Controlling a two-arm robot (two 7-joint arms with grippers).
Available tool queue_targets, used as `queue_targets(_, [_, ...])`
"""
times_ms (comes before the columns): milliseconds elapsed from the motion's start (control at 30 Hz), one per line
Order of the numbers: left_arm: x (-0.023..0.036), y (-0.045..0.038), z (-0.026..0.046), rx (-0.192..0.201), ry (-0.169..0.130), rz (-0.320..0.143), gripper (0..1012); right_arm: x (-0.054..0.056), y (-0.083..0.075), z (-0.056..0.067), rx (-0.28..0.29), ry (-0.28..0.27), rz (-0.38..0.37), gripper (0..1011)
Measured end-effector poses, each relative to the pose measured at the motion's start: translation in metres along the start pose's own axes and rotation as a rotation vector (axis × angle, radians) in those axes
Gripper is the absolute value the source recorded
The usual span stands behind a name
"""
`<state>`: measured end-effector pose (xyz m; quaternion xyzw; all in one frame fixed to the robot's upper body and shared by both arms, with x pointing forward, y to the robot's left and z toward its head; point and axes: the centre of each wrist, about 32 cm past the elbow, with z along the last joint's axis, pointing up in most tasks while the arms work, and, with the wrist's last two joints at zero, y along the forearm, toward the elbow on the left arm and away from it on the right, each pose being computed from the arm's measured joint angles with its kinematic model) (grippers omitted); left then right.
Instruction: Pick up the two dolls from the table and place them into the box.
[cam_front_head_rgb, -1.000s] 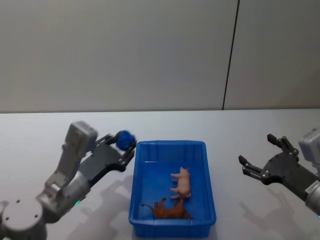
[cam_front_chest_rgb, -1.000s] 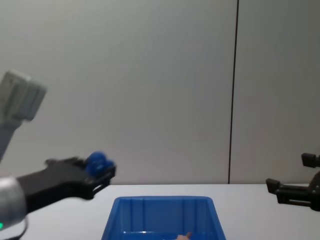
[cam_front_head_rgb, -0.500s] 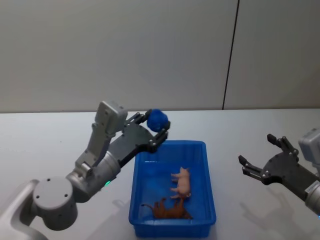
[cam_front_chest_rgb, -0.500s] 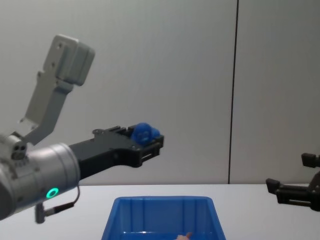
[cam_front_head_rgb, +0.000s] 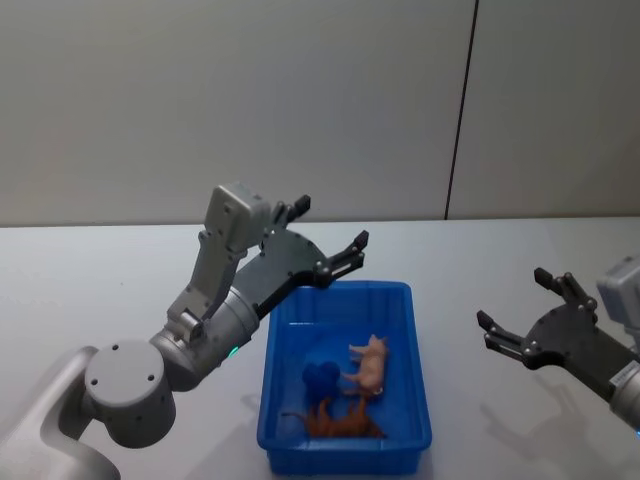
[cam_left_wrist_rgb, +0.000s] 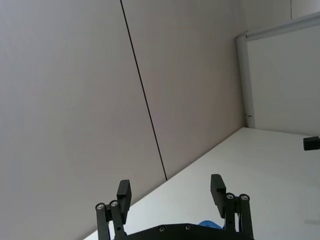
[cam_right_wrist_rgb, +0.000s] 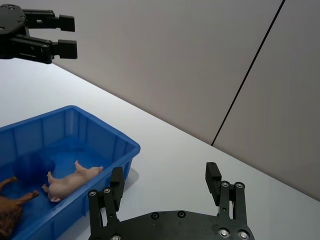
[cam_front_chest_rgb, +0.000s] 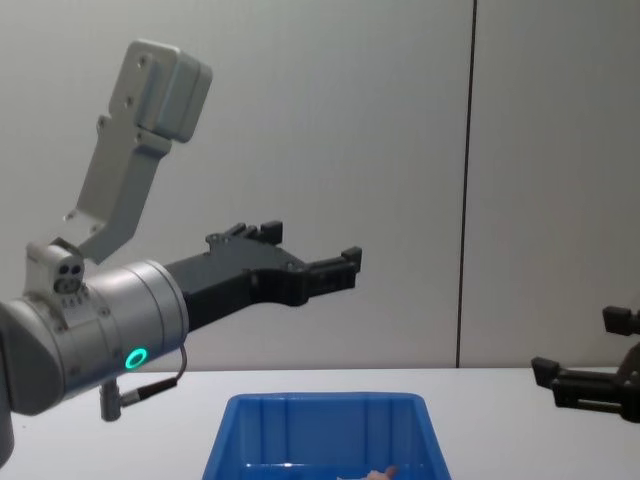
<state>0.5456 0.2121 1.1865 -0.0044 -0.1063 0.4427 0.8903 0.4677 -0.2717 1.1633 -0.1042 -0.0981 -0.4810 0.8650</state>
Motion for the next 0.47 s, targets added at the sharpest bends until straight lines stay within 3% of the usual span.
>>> queue_targets(467, [0.0026,0.0044,0.0083,-0.037,-0.012,0.038,1004,0.0,0.0,0.0,0.0,0.0,0.0,1001])
